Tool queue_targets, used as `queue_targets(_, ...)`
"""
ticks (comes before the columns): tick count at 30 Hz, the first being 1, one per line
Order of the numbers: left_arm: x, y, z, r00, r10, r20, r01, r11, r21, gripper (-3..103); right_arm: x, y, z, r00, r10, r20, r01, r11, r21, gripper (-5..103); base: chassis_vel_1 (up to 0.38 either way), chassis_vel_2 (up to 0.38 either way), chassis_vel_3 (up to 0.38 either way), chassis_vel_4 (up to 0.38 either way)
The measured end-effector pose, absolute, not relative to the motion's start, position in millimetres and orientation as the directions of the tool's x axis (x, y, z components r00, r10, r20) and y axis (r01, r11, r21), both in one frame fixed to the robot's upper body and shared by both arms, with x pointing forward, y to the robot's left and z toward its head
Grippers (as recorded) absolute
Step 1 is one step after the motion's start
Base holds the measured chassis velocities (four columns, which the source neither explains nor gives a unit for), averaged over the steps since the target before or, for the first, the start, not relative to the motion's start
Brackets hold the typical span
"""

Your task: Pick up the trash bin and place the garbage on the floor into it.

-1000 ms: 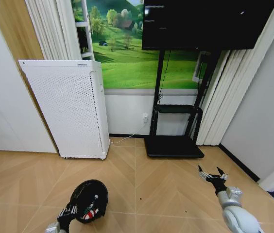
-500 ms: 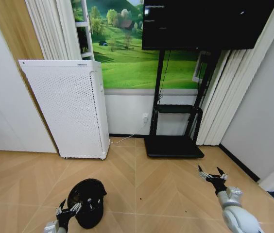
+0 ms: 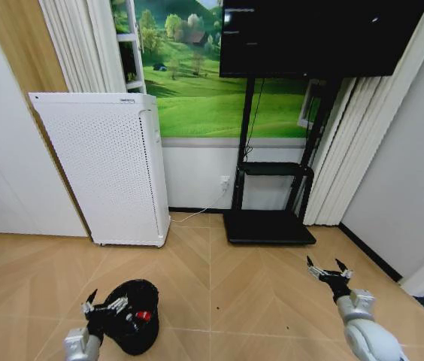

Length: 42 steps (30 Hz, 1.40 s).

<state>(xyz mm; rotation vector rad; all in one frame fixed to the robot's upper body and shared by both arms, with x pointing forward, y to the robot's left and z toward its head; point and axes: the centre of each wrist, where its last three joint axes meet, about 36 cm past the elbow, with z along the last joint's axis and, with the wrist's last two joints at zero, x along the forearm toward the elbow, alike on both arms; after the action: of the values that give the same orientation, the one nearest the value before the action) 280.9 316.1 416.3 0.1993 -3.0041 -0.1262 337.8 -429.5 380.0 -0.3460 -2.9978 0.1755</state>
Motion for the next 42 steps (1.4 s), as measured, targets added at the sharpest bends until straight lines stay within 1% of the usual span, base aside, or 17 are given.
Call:
queue_targets(1,291,320,422,-0.989,-0.126,0.070,-0.119,0.988,0.100,100,338,-429,380,-0.967,0.233,0.104,0.219,0.967,-0.128,100,0.000,0.000,0.000,0.000)
queue_targets(3,308,327,426,-0.994,-0.112,0.003,-0.112,0.989,0.102,100,338,-429,380,-0.967,0.233,0.104,0.219,0.967,-0.128,100,0.000,0.000,0.000,0.000)
queue_targets(6,322,332,427,-0.995,-0.096,-0.026,-0.098,0.992,0.074,100,338,-430,380,-0.967,0.233,0.104,0.219,0.967,-0.128,100,0.000,0.000,0.000,0.000)
queue_targets(12,341,334,423,-0.996,-0.081,-0.033,-0.083,0.995,0.049,100,338,-430,380,-0.967,0.233,0.104,0.219,0.967,-0.128,100,0.000,0.000,0.000,0.000)
queue_targets(17,370,334,423,-0.996,-0.076,-0.043,-0.076,0.997,0.012,100,338,-429,380,-0.967,0.233,0.104,0.219,0.967,-0.128,100,0.000,0.000,0.000,0.000)
queue_targets(21,380,330,425,-0.997,-0.071,-0.033,-0.070,0.997,-0.011,100,338,-430,380,-0.967,0.233,0.104,0.219,0.967,-0.128,100,0.000,0.000,0.000,0.000)
queue_targets(42,380,329,424,-0.997,-0.074,-0.024,-0.074,0.997,-0.014,100,338,-429,380,-0.967,0.233,0.104,0.219,0.967,-0.128,100,0.000,0.000,0.000,0.000)
